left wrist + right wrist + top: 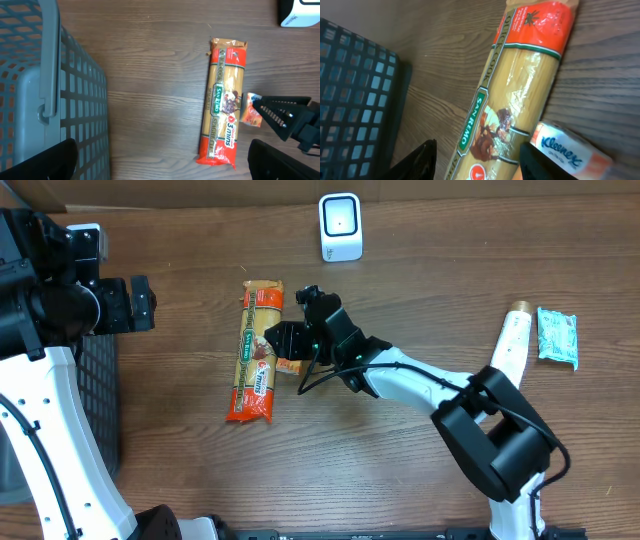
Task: Scan the item barcode
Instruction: 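Grasp the orange Kleenex pack with the right gripper and lift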
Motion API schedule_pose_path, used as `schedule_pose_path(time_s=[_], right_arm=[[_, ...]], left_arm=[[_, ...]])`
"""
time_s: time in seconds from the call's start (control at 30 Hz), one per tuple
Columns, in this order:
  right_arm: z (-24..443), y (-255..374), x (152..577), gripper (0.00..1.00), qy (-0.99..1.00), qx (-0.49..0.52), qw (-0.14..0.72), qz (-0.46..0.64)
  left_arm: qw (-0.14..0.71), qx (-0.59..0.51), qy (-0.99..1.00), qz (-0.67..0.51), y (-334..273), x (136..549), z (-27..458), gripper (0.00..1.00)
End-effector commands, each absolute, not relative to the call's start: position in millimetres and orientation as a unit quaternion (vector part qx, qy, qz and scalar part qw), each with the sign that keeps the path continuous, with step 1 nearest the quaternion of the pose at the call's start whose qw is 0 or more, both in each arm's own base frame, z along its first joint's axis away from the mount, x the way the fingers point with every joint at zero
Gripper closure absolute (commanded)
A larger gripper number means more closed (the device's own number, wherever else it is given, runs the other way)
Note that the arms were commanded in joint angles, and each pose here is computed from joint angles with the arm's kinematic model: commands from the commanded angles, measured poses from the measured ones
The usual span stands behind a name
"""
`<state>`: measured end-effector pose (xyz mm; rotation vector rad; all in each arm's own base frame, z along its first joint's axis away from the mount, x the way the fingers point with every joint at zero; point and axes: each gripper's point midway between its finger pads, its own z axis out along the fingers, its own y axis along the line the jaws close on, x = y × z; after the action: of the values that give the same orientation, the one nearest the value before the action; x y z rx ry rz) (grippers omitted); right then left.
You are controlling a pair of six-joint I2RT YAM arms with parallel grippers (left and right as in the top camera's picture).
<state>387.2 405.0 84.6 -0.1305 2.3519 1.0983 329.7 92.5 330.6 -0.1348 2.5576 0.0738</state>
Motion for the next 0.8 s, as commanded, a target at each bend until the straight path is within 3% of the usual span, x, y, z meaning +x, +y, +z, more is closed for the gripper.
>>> schedule_pose_path(time_s=[0.0, 0.77], right_arm=[[76, 409, 386, 0.46, 0.871, -0.036, 0.253, 0.419], [20, 417, 341, 0.49, 0.912, -0.056, 0.176, 0.366]], left_arm=[[0.283, -0.039, 0.958, 0.024, 89, 332, 328, 0.0], [0.283, -0.039, 0.958, 0.024, 89, 332, 328, 0.0]])
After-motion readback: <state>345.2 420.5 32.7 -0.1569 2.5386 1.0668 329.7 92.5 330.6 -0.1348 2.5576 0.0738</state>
